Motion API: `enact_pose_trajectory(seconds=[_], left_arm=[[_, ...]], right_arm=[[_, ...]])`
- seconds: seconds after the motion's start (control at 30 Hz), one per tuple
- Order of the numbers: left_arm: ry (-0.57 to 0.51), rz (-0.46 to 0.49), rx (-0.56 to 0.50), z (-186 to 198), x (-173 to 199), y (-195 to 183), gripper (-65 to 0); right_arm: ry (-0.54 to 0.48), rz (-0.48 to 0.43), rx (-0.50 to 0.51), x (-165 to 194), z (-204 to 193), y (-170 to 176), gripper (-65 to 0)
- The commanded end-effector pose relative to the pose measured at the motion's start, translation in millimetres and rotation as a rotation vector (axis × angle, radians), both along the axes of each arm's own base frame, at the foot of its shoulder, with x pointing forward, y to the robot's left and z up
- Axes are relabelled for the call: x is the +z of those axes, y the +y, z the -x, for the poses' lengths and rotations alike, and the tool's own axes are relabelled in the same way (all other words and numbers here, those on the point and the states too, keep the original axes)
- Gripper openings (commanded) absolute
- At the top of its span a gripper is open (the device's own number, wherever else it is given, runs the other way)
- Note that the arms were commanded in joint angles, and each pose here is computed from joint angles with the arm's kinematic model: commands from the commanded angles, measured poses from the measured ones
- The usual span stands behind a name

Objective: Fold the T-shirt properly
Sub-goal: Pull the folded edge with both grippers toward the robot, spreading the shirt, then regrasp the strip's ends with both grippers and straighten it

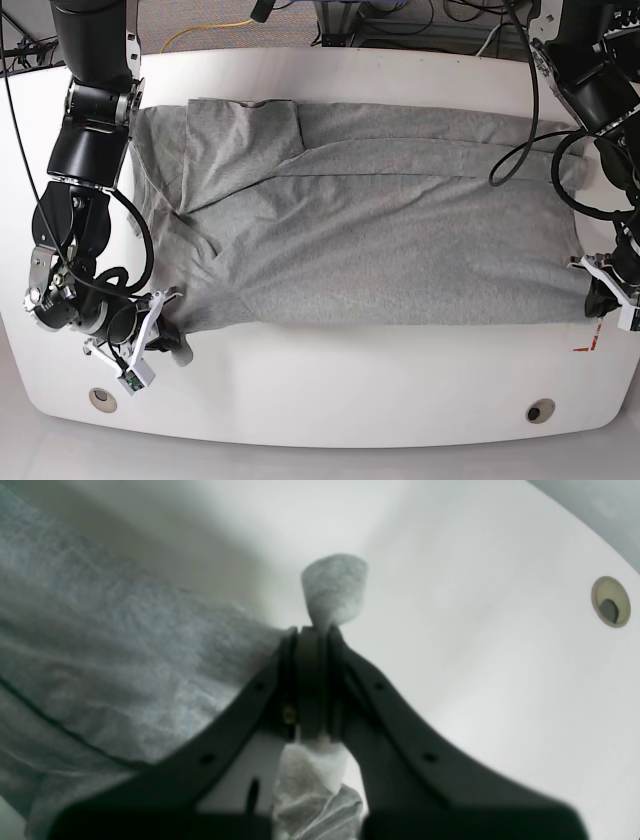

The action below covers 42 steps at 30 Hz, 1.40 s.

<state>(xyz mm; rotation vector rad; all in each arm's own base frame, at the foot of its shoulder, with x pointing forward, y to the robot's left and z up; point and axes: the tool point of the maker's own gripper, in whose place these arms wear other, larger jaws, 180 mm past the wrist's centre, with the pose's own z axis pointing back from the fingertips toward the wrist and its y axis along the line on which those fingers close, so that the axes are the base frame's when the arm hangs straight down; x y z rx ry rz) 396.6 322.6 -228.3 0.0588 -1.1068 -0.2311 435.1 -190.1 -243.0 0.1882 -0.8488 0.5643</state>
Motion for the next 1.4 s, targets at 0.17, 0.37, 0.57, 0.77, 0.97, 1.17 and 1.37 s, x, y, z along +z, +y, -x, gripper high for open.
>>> enact_pose_trajectory(seconds=[0.17, 0.37, 0.57, 0.77, 0.97, 1.17, 1.37], left_arm=[[0.007, -0.042, -0.009, 19, -4, 2, -65.0], [0.076, -0.078, -0.014, 48, -28, 1, -65.0], [0.149, -0.092, 0.047, 80, -45, 19, -65.0], [0.241, -0.102, 0.110, 107, -60, 38, -65.0], [0.317, -0.125, 0.172, 133, -67, 55, -65.0], [0.360, -0.152, 0.169, 152, -74, 54, -65.0], [0.427, -0.144, 0.164, 172, -93, 52, -65.0]], right_arm=[[0.001, 0.048, -0.020, -10, 32, -13, -65.0], [0.052, 0.028, -0.032, -34, 67, -16, -65.0], [0.108, -0.060, -0.064, -50, 100, -26, -65.0], [0.148, -0.132, -0.072, -62, 133, -26, -65.0], [0.190, -0.152, -0.042, -72, 170, -14, -65.0], [0.221, -0.152, -0.024, -80, 196, 0, -65.0], [0.268, -0.205, -0.076, -94, 216, 3, -65.0]])
